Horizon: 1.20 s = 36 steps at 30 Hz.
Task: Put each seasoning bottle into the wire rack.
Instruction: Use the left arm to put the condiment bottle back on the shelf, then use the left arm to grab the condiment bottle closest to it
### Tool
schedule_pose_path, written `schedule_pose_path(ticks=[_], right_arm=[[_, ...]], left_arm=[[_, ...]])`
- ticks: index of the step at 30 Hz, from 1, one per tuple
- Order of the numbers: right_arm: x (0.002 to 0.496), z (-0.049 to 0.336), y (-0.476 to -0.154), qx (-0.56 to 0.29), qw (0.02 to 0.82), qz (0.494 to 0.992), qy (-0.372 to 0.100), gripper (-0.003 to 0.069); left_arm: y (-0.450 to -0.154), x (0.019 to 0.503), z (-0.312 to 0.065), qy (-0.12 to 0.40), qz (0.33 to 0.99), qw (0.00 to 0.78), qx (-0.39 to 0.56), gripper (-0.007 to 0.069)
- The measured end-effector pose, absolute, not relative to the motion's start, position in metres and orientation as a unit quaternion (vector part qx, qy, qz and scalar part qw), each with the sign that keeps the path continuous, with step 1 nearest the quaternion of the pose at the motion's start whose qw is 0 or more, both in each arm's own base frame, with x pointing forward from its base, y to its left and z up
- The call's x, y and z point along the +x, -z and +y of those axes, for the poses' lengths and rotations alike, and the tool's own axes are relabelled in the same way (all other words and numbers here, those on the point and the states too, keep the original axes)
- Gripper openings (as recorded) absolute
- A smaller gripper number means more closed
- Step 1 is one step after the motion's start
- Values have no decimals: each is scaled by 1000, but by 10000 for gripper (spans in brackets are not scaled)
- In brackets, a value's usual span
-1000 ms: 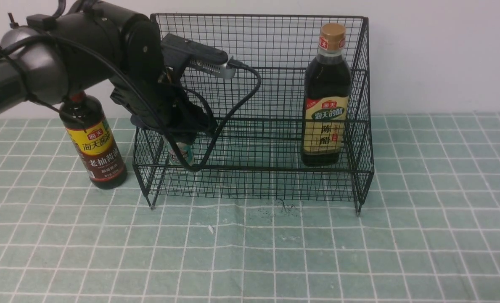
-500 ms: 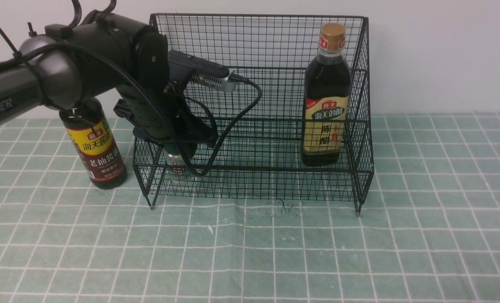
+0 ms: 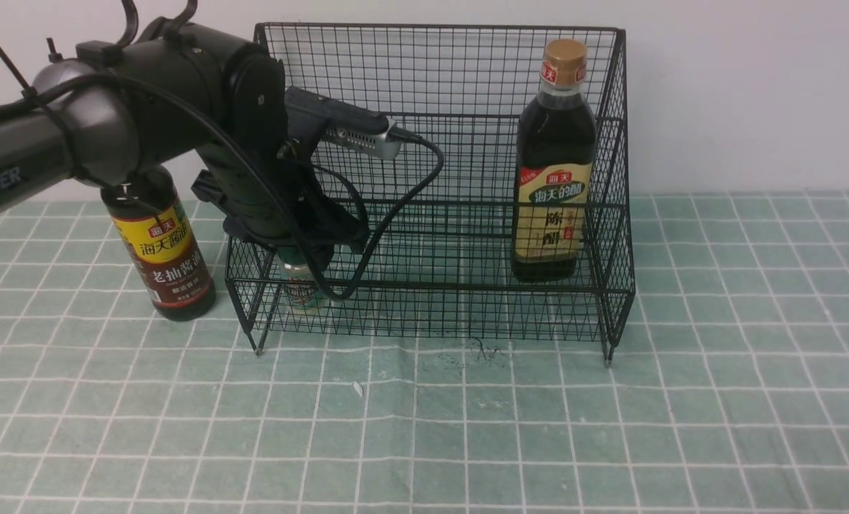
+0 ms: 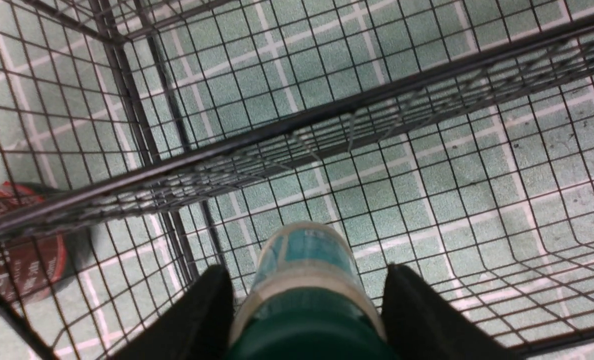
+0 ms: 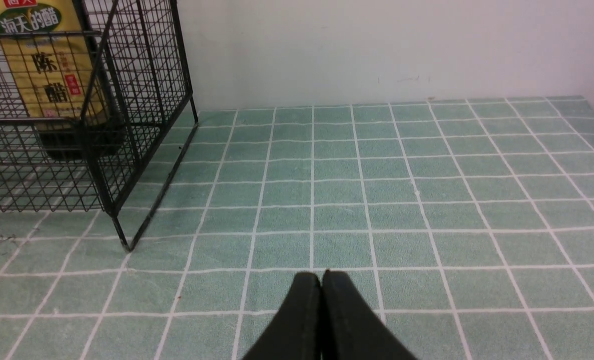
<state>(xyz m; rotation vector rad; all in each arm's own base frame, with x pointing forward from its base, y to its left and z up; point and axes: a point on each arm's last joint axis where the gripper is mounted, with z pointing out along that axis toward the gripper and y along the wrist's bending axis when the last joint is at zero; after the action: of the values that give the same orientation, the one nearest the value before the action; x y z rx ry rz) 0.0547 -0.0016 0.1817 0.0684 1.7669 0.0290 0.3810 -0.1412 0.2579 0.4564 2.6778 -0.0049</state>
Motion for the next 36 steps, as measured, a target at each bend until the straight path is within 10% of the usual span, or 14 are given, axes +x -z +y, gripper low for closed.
schedule_pose_path(ticks=[12, 19, 28, 36], right_arm=[[55, -2, -182, 30, 634, 773, -13, -15], [55, -2, -182, 30, 634, 773, -13, -15], [55, -2, -182, 30, 634, 773, -13, -15], [55, -2, -182, 30, 634, 773, -13, -15]], left_arm=[[-258, 381, -141, 1, 964, 209, 164, 396], [-307, 381, -136, -20, 960, 226, 162, 382], [-413, 344, -111, -29, 939, 310, 146, 50], [-430, 343, -25, -13, 948, 317, 20, 3]])
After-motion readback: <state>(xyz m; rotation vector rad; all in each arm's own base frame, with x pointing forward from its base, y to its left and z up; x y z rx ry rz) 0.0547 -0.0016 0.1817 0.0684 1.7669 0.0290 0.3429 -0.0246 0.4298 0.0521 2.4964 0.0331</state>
